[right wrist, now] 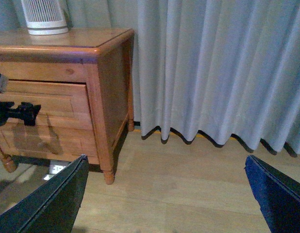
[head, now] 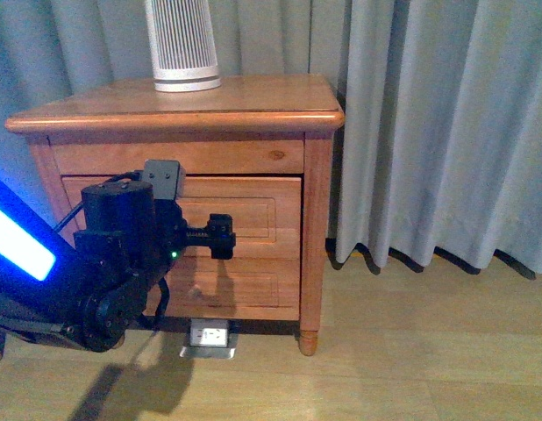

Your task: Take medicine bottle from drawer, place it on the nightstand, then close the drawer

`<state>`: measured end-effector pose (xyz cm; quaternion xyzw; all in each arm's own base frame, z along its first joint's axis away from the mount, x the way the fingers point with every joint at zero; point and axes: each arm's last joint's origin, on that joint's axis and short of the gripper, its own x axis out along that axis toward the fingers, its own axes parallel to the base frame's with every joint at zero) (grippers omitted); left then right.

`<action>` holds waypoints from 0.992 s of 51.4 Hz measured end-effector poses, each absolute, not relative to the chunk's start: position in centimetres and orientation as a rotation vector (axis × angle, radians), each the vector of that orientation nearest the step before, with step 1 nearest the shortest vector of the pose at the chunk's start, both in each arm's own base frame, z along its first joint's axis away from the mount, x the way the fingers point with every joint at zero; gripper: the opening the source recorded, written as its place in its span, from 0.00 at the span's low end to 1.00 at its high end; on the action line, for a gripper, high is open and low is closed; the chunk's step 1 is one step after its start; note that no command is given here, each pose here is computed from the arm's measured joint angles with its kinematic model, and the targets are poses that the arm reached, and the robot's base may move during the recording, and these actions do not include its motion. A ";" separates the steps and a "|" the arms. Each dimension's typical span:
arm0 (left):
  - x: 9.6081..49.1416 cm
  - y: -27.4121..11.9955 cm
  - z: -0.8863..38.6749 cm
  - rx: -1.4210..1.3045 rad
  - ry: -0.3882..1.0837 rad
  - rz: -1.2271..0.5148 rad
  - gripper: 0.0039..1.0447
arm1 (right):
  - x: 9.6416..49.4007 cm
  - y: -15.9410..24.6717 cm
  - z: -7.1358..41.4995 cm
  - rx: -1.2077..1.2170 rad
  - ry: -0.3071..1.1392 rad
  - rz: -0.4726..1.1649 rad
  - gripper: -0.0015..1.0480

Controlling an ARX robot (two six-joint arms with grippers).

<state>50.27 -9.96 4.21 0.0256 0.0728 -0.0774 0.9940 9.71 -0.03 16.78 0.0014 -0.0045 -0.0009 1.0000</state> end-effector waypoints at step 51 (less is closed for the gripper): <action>52.4 -9.1 2.8 0.055 0.161 -0.136 0.83 | 9.7 0.0 16.8 0.003 -0.009 -0.002 0.93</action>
